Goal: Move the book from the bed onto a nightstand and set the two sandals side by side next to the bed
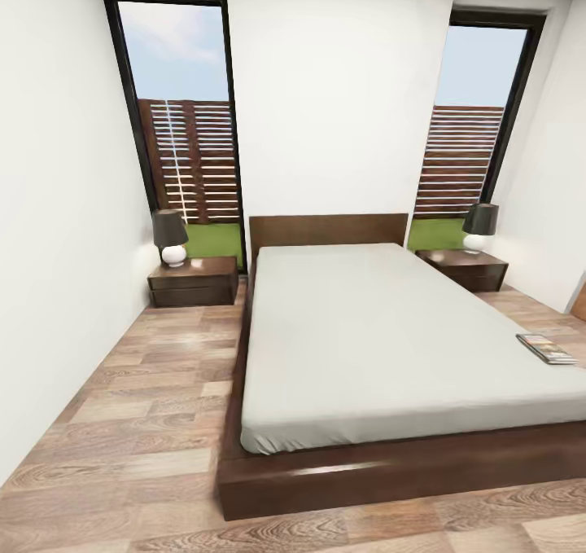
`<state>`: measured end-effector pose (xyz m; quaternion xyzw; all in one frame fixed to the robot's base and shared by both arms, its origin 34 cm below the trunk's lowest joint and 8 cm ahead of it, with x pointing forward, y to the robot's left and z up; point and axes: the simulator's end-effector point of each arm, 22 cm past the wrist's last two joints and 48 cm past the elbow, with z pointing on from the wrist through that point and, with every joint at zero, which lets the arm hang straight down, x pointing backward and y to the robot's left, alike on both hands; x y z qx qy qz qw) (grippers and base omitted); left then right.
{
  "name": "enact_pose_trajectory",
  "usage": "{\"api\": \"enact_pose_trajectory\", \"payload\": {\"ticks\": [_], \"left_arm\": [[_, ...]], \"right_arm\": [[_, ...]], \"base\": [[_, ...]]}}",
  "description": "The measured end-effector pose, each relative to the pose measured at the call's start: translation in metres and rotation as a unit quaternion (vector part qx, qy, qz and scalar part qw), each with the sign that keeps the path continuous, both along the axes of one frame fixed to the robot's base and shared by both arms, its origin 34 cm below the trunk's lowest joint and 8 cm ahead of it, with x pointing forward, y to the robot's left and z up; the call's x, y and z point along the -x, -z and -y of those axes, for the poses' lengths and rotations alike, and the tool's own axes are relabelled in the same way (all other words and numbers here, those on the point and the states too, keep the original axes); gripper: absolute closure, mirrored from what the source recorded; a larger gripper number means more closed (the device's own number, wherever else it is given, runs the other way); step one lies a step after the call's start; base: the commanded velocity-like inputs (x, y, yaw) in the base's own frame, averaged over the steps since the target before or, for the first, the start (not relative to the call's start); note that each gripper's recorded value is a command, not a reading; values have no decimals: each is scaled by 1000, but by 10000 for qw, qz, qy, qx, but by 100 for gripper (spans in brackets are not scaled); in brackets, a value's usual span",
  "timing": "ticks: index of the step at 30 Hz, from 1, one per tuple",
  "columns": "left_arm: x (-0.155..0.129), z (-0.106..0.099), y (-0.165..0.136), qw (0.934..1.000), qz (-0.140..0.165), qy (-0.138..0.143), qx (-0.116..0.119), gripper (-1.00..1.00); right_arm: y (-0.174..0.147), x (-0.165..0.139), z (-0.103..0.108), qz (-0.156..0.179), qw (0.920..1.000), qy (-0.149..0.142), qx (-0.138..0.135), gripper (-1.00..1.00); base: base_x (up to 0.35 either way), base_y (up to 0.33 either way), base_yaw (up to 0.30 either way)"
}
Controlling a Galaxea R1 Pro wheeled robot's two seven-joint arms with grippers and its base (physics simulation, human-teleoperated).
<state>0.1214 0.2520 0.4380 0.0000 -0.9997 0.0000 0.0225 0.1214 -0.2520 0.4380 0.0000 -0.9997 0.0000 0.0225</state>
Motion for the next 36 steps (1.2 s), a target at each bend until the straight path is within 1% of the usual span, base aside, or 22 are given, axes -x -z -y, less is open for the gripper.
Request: {"api": "enact_pose_trajectory", "payload": {"ticks": [1, 3, 5, 13, 23, 36], "left_arm": [[0, 0, 0, 10000, 0, 0, 0, -100], [0, -5, 0, 10000, 31, -25, -19, -100], [-4, -6, 0, 10000, 76, -28, -26, -100], [-12, -14, 0, 9998, 157, -34, -105, -100], [-16, -16, 0, 9997, 193, -31, -128, -100], [-25, -16, 0, 9995, 275, -30, -119, -100]], "right_arm": [[0, 0, 0, 0, 10000, 0, 0, -100], [0, -11, 1, 84, 10000, 2, -6, -100], [1, -19, 1, 128, 9999, 3, -4, -100], [1, -30, 2, 208, 9998, 10, 17, -100], [1, -33, 1, 237, 9997, 25, 35, -100], [1, -33, 0, 235, 9997, 34, 24, -100]], "base": [[0, 0, 0], [0, 0, 0], [0, 0, 0], [0, 0, 0], [0, 0, 0], [0, 0, -249]]}}
